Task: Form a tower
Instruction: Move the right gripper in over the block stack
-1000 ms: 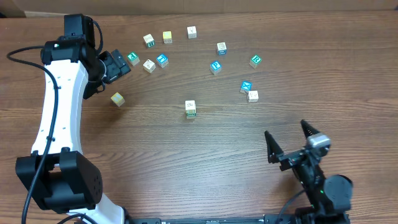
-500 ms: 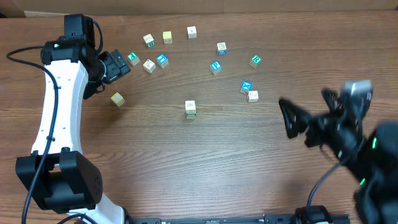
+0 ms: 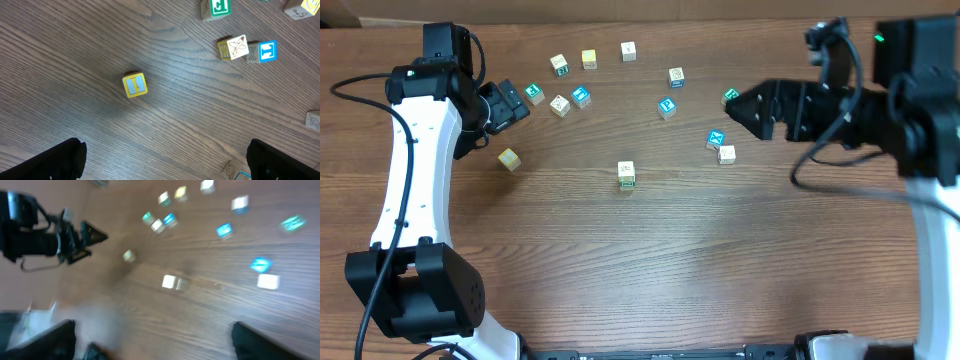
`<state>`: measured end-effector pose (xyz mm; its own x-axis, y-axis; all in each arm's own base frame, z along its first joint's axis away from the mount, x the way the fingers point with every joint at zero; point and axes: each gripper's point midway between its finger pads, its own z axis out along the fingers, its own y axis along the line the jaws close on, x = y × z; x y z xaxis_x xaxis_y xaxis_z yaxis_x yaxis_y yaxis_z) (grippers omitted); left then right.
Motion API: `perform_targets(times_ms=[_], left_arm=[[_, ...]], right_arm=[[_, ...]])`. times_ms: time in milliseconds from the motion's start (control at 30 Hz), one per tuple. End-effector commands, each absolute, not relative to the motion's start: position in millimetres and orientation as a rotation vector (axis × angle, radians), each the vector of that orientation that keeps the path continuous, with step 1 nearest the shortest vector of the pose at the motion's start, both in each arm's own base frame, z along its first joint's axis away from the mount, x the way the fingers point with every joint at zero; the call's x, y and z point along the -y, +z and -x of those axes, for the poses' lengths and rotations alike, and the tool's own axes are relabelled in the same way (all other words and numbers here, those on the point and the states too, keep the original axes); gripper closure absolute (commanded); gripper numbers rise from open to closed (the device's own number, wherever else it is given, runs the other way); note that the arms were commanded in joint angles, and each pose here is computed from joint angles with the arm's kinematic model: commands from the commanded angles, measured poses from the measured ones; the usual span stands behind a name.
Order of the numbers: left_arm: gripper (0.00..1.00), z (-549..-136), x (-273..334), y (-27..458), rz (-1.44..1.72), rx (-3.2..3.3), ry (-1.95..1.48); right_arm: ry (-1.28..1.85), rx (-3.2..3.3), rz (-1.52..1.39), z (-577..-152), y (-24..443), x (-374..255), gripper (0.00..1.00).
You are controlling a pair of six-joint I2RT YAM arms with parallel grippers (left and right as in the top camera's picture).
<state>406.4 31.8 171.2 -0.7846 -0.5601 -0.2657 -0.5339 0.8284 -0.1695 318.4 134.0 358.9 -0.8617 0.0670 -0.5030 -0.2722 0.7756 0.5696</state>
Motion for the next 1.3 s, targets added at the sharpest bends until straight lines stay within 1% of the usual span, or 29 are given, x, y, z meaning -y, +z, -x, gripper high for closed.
perform_targets(times_ms=[0,67,200,367,600,700,800,900,967,1067,1167,1267], left_arm=[[0.0,-407,-32,166,0.807,-2.725,-0.105],[0.0,-407,-32,166,0.807,-2.725,-0.105],[0.0,-407,-32,166,0.807,-2.725,-0.105],[0.0,-407,-32,166,0.807,-2.725,-0.106],[0.0,-407,-32,167,0.807,-2.725,-0.106],[0.01,-407,-32,166,0.807,-2.725,-0.105],[0.0,-407,-32,167,0.807,-2.725,-0.106],[0.0,-407,-32,166,0.807,-2.725,-0.105],[0.0,-407,-32,166,0.807,-2.725,-0.105],[0.01,-407,-32,166,0.807,-2.725,-0.105],[0.0,-407,-32,166,0.807,-2.725,-0.105],[0.0,-407,-32,166,0.807,-2.725,-0.105]], right_arm=[[0.988,-2.518,0.07,-327,351,-148,0.28],[0.828,-2.597,-0.049,-340,328,-144,0.25],[0.625,-2.669,-0.085,-353,296,-176,0.19],[0.366,-2.752,-0.205,-362,247,-199,0.17],[0.146,-2.89,-0.132,-353,170,-249,0.18],[0.106,-2.915,-0.08,-353,141,-270,0.18],[0.134,-2.896,-0.038,-358,127,-291,0.18],[0.181,-2.858,-0.033,-364,131,-300,0.16],[0.19,-2.85,-0.033,-366,131,-302,0.11],[0.177,-2.855,0.029,-365,130,-302,0.0],[0.178,-2.85,0.104,-365,130,-303,0.0],[0.182,-2.853,0.105,-365,127,-304,0.0]])
